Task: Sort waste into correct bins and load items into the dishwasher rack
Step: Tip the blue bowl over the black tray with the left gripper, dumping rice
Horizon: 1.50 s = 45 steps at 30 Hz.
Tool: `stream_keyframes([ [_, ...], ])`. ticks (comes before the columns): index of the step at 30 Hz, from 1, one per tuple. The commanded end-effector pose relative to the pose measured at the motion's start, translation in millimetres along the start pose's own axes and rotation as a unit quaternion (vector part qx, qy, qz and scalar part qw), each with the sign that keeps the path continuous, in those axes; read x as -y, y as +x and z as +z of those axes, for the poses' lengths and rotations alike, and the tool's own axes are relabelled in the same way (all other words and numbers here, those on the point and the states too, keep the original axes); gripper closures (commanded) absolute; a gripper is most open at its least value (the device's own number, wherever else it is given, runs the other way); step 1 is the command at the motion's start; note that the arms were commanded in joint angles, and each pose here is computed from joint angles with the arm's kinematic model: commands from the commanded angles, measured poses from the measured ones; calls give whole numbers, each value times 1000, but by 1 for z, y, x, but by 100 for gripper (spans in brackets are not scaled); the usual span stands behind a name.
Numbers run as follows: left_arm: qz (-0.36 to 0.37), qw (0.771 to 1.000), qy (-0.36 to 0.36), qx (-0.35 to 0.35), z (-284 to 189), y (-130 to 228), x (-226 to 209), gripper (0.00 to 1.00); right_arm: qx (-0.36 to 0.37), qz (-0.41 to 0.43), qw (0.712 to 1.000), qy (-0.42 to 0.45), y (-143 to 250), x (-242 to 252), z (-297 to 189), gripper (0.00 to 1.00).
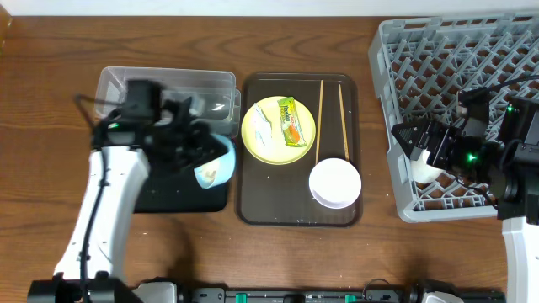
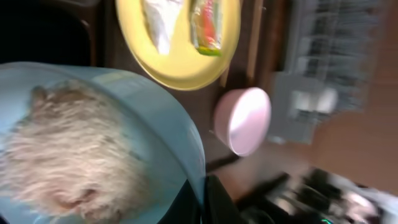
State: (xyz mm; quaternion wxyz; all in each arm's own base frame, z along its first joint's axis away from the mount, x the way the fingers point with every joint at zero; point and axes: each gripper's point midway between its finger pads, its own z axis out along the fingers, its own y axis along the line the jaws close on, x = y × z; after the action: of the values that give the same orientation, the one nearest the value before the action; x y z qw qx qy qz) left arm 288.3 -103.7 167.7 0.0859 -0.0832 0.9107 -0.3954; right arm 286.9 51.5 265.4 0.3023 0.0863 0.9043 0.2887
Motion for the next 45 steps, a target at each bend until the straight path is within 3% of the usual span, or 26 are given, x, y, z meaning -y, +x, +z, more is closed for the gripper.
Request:
stream_keyframes([
  [1,50,984,171,13,-18,9,16,94,1,-15,1000,-5,-1,-6,-1,4],
  [6,44,957,277,79,-38,7,2,94,1,-15,1000,-5,-1,-6,-1,4],
  [10,43,940,320,113,-49,4,-3,94,0,-15,1000,-5,-1,-6,-1,4],
  [19,50,942,310,122,-49,1,-8,94,-1,-14,1000,-4,0,-5,-1,4],
  [23,18,962,249,108,-36,2,-28,94,-1,-14,1000,-4,0,-5,-1,4],
  [25,24,953,282,110,-41,4,-17,94,-1,-14,1000,-4,0,-5,-1,4],
  [26,38,957,265,113,-38,3,-22,94,-1,-14,1000,-4,0,-5,-1,4],
  [28,-1,969,223,108,-32,-2,-39,94,0,-14,1000,-5,-1,-6,-1,4],
  [33,-18,962,252,107,-36,-4,-33,94,-1,-14,1000,-5,0,-6,-1,4],
  [35,14,940,321,115,-49,-3,-12,94,-1,-14,1000,-5,0,-6,-1,4],
  [37,17,960,256,114,-36,-4,-31,94,-2,-13,1000,-4,1,-5,-1,4],
  [39,-48,975,195,96,-24,-2,-54,94,-2,-13,1000,-4,1,-5,-1,4],
  [42,22,952,285,114,-38,0,-25,94,-3,-12,1000,-4,1,-5,-1,4],
  [44,-16,968,228,106,-28,-3,-44,94,-2,-13,1000,-4,1,-5,-1,4],
  [45,-34,964,243,102,-31,-2,-40,94,-2,-13,1000,-4,0,-5,-1,3],
])
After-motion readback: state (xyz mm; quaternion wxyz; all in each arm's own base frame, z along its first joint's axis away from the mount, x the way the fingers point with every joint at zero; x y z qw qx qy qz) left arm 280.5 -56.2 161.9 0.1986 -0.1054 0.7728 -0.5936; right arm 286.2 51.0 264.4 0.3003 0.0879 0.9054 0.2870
